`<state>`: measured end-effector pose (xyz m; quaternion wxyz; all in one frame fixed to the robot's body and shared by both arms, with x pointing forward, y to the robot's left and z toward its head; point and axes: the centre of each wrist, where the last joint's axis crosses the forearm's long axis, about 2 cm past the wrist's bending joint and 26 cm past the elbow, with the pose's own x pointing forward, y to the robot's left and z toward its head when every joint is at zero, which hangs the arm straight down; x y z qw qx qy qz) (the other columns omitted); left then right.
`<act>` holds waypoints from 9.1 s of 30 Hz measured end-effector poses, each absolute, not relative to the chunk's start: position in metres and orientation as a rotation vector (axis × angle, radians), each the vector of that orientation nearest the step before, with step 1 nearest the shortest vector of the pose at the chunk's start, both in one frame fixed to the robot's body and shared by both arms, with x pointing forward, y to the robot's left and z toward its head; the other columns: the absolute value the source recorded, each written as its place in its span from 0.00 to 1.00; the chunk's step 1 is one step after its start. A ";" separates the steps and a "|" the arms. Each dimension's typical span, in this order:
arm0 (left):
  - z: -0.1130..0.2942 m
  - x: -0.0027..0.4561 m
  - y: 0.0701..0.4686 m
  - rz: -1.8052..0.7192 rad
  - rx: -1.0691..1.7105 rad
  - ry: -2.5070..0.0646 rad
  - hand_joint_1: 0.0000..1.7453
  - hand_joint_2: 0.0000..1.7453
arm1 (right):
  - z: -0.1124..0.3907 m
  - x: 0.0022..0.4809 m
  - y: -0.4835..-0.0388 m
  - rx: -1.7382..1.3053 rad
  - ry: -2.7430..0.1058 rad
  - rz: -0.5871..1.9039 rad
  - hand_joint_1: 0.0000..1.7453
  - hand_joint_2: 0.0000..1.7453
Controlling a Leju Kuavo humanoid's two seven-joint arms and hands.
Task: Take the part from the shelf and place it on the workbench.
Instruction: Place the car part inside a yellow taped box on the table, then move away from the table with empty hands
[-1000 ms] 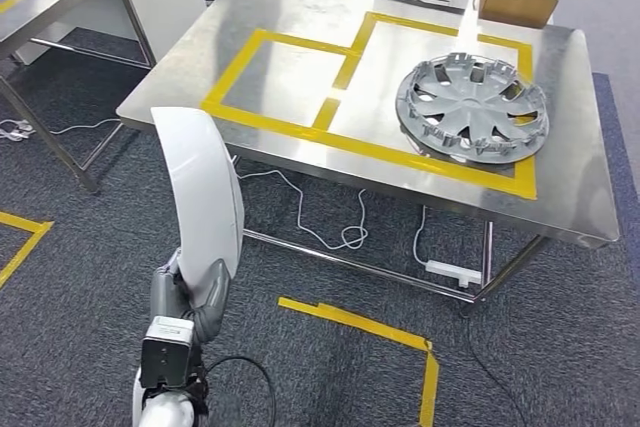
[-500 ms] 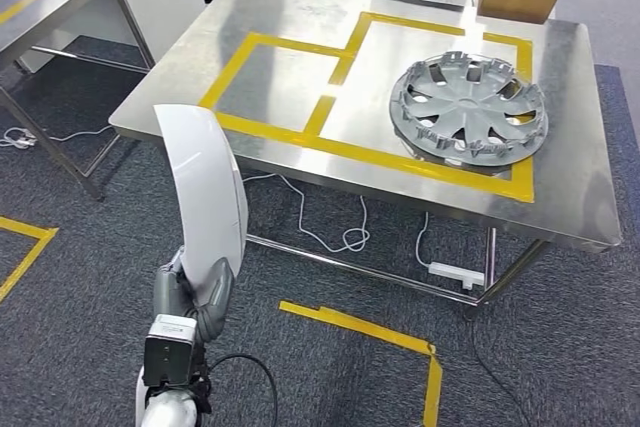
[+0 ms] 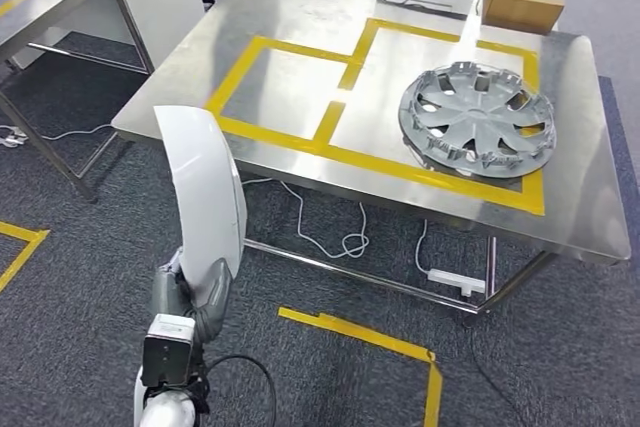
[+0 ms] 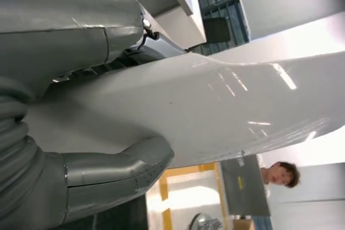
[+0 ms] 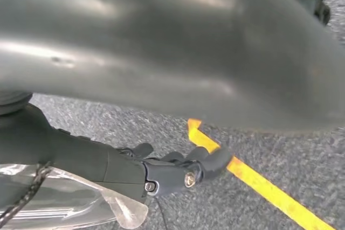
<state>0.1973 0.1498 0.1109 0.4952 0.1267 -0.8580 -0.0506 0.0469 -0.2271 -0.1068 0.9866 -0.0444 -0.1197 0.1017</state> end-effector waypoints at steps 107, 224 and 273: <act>0.222 0.472 0.240 -1.440 0.900 -1.553 1.00 1.00 | -0.098 0.076 -0.194 0.195 -0.255 0.351 0.00 0.00; 0.123 0.414 0.298 -0.885 0.788 -1.762 0.00 0.00 | -0.102 0.062 -0.204 0.143 -0.165 0.273 0.00 0.00; -0.104 0.048 0.214 -0.221 0.104 -0.285 0.00 0.75 | -0.108 0.042 -0.229 0.069 -0.030 0.251 0.00 0.00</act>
